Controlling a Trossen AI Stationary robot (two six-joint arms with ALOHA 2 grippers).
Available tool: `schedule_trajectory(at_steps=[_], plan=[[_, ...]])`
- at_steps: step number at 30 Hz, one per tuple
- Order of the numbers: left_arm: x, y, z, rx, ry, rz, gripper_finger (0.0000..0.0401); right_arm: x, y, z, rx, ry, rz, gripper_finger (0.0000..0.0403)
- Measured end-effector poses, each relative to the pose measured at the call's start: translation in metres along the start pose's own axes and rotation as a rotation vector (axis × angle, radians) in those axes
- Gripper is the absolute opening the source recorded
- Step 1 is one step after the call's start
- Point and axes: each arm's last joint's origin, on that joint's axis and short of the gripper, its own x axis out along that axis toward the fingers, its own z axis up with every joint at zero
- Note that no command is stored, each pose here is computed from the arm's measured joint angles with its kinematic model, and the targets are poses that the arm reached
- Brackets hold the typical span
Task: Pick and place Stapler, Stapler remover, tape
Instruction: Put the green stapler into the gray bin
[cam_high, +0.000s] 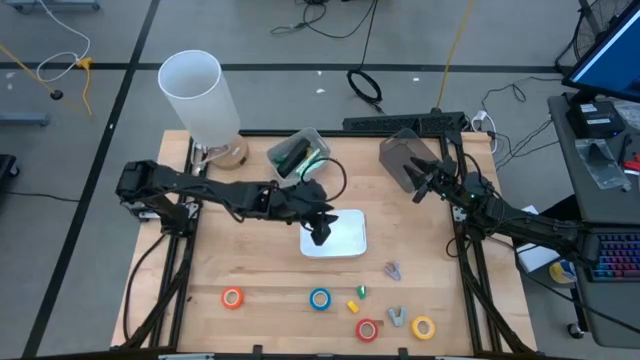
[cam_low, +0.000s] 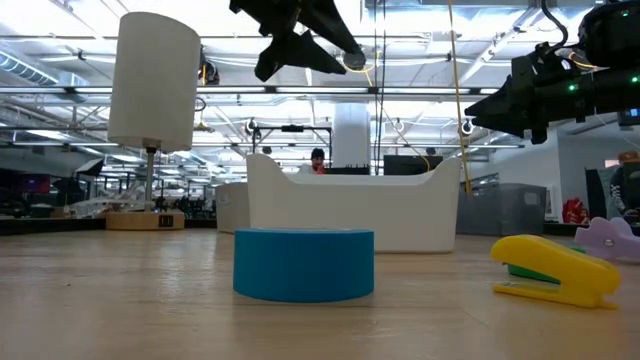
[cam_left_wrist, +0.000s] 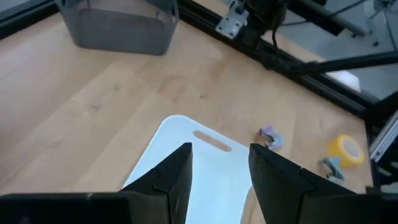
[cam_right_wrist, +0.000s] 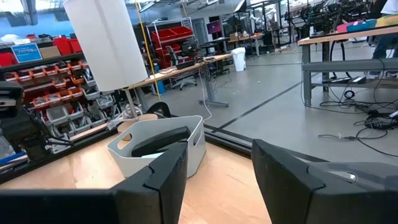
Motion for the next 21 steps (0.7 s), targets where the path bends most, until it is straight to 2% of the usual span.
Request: schedule_trajectory(at_steps=[3,5,11,16,18,21], plan=[[0.001,0.001,0.003,-0.096,-0.026,-0.003,0.0157,0.000,0.000,0.000,0.001,-0.004,0.001,0.0171],[0.001,0.003,0.006,-0.108,-0.039,-0.006,0.0156,0.000,0.000,0.000,0.001,-0.004,0.001,0.0171],[0.000,0.007,0.010,0.021,-0.041,-0.024,0.0156,0.000,0.000,0.000,0.004,-0.005,0.001,0.0171],[-0.020,0.018,0.023,0.093,-0.015,-0.079,0.0157,0.000,0.000,0.001,0.174,-0.011,0.009,0.0171],[-0.032,0.025,0.023,0.125,0.004,-0.084,0.0157,0.000,0.002,0.001,0.184,0.002,0.055,0.0171],[-0.050,0.036,0.020,0.146,-0.016,-0.112,0.0157,-0.001,0.007,0.007,0.152,-0.026,0.208,0.0171]])
